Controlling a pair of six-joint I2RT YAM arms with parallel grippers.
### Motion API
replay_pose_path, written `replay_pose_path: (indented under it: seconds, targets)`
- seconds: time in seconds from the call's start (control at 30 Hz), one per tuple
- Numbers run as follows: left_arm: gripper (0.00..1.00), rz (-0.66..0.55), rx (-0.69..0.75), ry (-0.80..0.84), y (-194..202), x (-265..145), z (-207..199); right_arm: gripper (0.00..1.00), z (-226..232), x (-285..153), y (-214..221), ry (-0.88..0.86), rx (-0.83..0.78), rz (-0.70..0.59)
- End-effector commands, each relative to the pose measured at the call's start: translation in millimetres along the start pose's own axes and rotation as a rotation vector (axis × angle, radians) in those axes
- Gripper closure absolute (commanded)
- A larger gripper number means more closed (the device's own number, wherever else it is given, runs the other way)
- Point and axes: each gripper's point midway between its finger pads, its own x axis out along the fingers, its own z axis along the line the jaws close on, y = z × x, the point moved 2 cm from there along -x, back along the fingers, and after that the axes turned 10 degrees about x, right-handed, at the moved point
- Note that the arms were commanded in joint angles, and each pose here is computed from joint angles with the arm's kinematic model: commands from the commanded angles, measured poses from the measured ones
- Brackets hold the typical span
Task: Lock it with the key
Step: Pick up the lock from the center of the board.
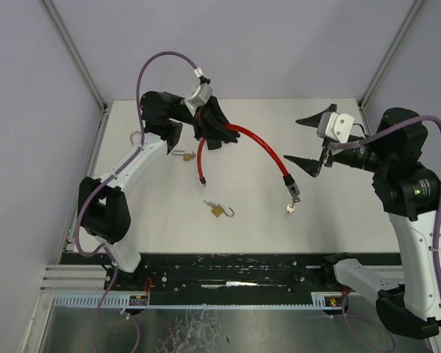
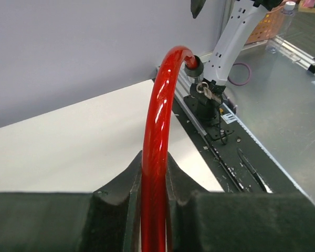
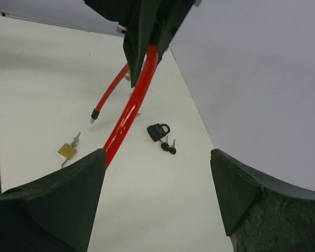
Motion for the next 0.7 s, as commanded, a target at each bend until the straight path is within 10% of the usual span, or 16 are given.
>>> replay_pose_path:
  seconds: [0.0, 0.47, 0.67]
  targets:
    - [1.00, -0.047, 0.219, -0.092, -34, -2, -3, 0.15, -4, 0, 10, 0.071, 0.186, 0.047]
    - [1.00, -0.001, 0.262, -0.206, -27, 2, 13, 0.30, 11, 23, 40, -0.090, 0.443, 0.128]
    - [1.00, -0.005, 0.252, -0.224, -26, 1, 16, 0.81, 9, 18, 42, -0.082, 0.394, 0.163]
